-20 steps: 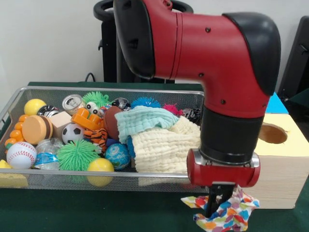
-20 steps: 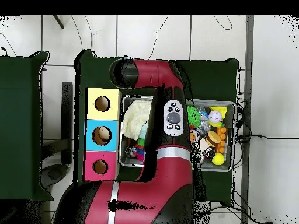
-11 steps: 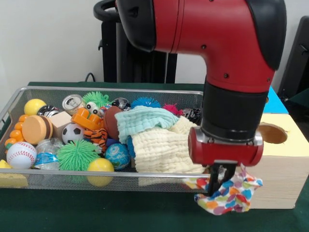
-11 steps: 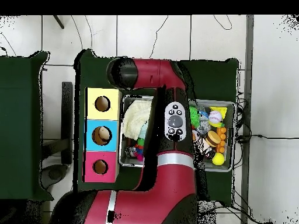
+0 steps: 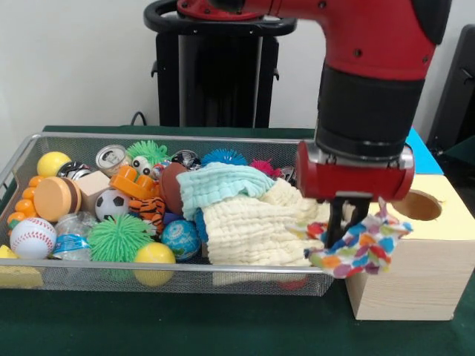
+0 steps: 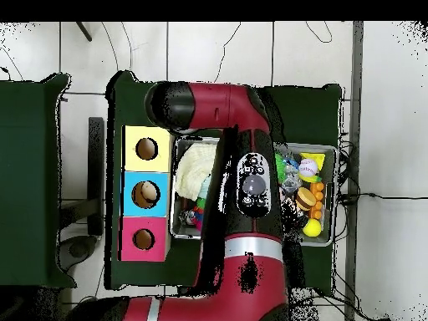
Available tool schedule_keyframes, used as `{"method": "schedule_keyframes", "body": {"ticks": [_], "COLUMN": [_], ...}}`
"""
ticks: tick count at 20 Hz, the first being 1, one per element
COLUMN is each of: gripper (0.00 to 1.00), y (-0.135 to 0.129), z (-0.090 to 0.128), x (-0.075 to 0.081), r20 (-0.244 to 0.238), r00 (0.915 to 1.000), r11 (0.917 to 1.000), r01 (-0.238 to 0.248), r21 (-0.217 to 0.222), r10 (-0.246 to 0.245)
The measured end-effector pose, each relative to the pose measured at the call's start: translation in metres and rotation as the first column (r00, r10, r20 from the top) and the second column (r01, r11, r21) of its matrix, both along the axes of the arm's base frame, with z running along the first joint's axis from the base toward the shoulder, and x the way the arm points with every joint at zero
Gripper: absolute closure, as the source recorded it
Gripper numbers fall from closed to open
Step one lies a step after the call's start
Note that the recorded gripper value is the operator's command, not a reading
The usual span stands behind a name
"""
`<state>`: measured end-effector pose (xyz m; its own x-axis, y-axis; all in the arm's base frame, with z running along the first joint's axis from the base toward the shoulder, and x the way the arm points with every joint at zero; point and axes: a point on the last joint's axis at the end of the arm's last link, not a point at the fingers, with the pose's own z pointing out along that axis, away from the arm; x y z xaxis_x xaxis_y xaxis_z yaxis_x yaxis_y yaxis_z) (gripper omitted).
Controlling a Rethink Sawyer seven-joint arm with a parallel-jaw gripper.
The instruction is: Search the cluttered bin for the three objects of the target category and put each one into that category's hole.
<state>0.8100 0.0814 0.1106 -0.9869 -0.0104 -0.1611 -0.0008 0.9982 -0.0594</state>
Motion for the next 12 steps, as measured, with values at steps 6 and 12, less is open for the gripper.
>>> {"method": "schedule_keyframes", "body": {"ticks": [6,12], "gripper": [1.0,1.0], "y": [0.003,0.013], "z": [0.033,0.057], "x": [-0.005,-0.012], "r20": [0.012,0.021], "r00": [0.9999,0.9997], "r11": [0.9999,0.9996], "r01": [0.008,0.008], "r21": [0.011,0.026], "r10": [-0.008,-0.009]}}
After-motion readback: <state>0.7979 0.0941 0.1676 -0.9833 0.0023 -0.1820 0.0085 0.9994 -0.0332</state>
